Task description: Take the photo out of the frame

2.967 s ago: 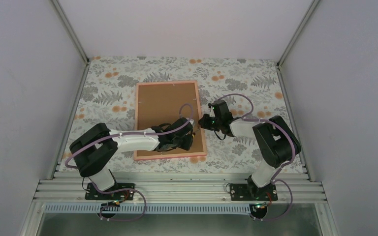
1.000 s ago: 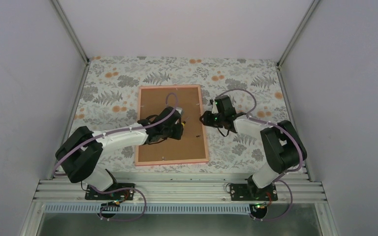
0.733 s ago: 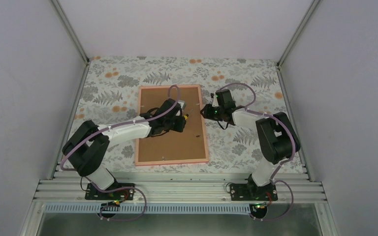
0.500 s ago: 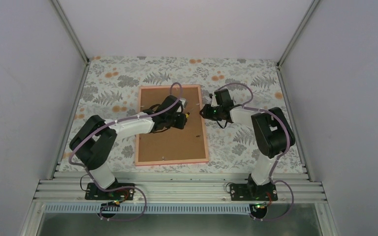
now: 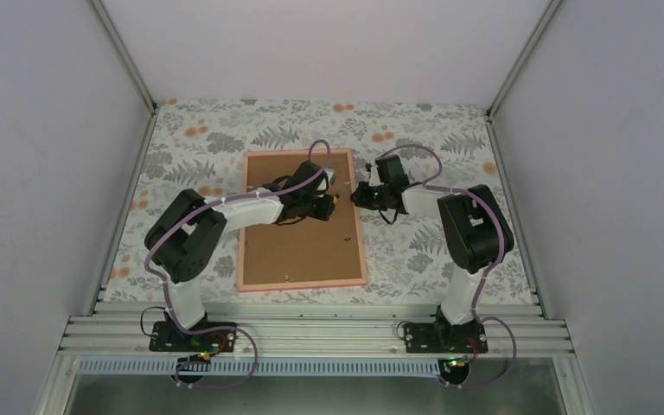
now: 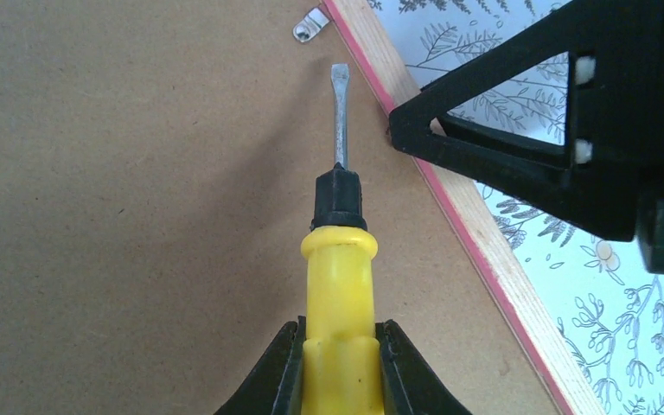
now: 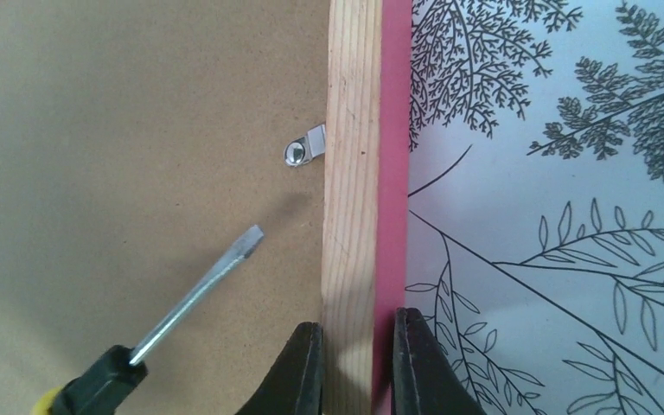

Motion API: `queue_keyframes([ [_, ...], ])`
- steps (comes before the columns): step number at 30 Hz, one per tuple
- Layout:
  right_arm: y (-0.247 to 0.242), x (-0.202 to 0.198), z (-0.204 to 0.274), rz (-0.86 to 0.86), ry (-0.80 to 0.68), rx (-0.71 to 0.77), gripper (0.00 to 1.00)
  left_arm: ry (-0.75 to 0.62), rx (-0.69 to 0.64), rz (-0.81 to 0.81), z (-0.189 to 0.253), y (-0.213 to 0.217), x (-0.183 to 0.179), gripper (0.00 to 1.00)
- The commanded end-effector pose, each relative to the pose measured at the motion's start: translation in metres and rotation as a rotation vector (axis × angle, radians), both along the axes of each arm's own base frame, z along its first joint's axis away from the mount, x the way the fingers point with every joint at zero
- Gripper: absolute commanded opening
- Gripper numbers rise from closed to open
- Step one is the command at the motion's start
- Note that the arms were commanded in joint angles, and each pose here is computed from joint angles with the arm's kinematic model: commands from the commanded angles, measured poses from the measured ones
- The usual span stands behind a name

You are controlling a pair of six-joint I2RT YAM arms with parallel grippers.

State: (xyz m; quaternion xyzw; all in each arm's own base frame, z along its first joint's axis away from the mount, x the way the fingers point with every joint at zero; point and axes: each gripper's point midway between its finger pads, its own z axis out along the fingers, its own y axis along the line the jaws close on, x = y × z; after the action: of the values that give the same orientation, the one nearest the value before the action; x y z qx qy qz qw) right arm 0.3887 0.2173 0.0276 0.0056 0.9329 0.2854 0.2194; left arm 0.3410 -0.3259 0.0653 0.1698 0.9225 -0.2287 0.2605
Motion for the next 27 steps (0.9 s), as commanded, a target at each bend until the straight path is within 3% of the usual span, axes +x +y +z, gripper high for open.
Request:
queue_keyframes([
  [1,0.0,-0.001,-0.006,0.014,0.004,0.005,0.05,-0.004,-0.005,-0.018,-0.001,-0.006,0.008,0.02],
  [27,0.0,-0.014,-0.012,0.019,0.031,0.026,0.04,0.034,0.024,0.074,-0.028,-0.003,0.034,0.02],
])
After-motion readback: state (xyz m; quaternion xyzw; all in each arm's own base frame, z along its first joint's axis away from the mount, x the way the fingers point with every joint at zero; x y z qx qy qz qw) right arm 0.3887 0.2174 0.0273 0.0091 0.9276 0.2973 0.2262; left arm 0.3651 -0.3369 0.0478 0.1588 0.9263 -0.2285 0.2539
